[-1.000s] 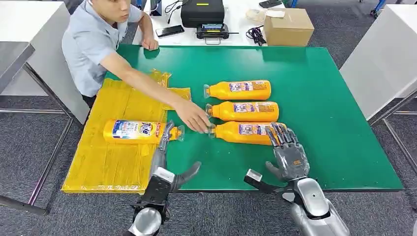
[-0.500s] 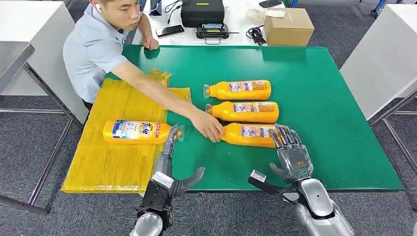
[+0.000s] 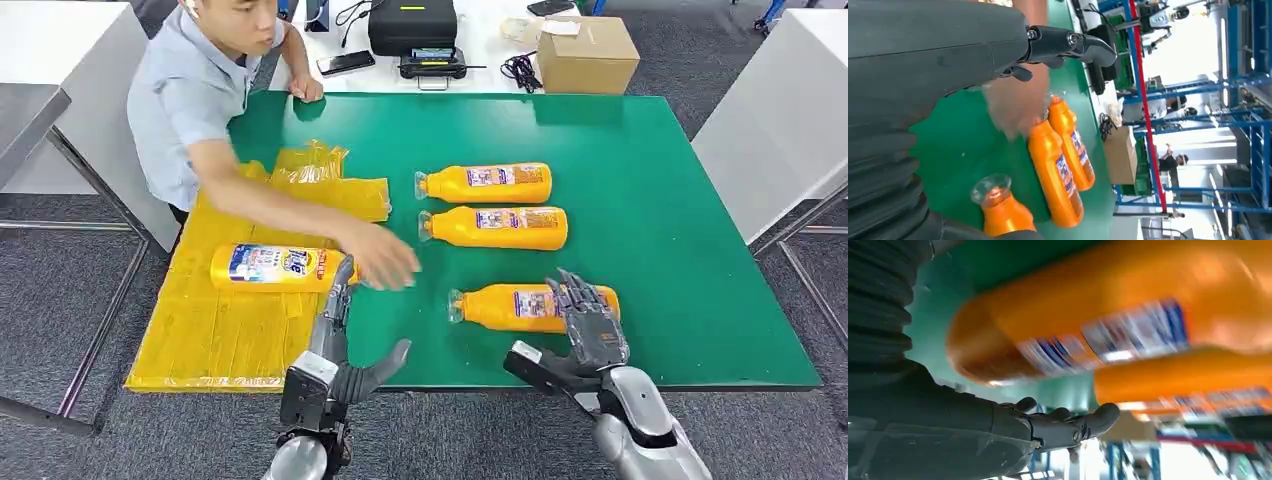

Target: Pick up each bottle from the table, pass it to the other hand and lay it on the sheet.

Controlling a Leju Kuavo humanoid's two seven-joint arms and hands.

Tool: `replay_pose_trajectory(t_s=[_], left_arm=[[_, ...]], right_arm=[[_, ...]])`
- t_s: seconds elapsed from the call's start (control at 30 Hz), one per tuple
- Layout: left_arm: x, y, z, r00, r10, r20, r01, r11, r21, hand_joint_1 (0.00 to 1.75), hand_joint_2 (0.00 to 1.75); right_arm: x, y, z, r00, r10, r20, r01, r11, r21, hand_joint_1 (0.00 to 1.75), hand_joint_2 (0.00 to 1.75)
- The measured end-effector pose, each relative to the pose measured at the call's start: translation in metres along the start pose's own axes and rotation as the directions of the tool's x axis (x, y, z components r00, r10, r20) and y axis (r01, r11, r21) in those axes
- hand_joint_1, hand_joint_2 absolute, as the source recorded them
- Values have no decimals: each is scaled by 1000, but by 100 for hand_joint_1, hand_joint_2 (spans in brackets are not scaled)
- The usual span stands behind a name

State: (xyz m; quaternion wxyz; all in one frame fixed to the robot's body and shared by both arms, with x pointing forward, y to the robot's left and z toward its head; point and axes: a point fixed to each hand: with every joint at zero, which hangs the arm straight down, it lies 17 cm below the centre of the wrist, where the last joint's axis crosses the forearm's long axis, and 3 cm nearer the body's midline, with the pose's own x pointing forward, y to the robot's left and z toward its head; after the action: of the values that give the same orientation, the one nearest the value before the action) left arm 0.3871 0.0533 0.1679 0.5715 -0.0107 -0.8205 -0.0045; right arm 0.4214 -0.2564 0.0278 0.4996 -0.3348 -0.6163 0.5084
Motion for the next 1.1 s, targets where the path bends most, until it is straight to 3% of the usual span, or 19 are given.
replay_pose_trajectory(t_s=[0.57,1.1], left_arm=[[2,1,2,1000,-18,7,18,1000,-7,0,175],[3,1,3,1000,-24,12,24,1000,-13,0,175]], right_arm=[[-53,-8,-1,984,157,-86,-152,986,63,0,175],[-54,-10,-17,983,172,-70,-166,983,75,0,175]])
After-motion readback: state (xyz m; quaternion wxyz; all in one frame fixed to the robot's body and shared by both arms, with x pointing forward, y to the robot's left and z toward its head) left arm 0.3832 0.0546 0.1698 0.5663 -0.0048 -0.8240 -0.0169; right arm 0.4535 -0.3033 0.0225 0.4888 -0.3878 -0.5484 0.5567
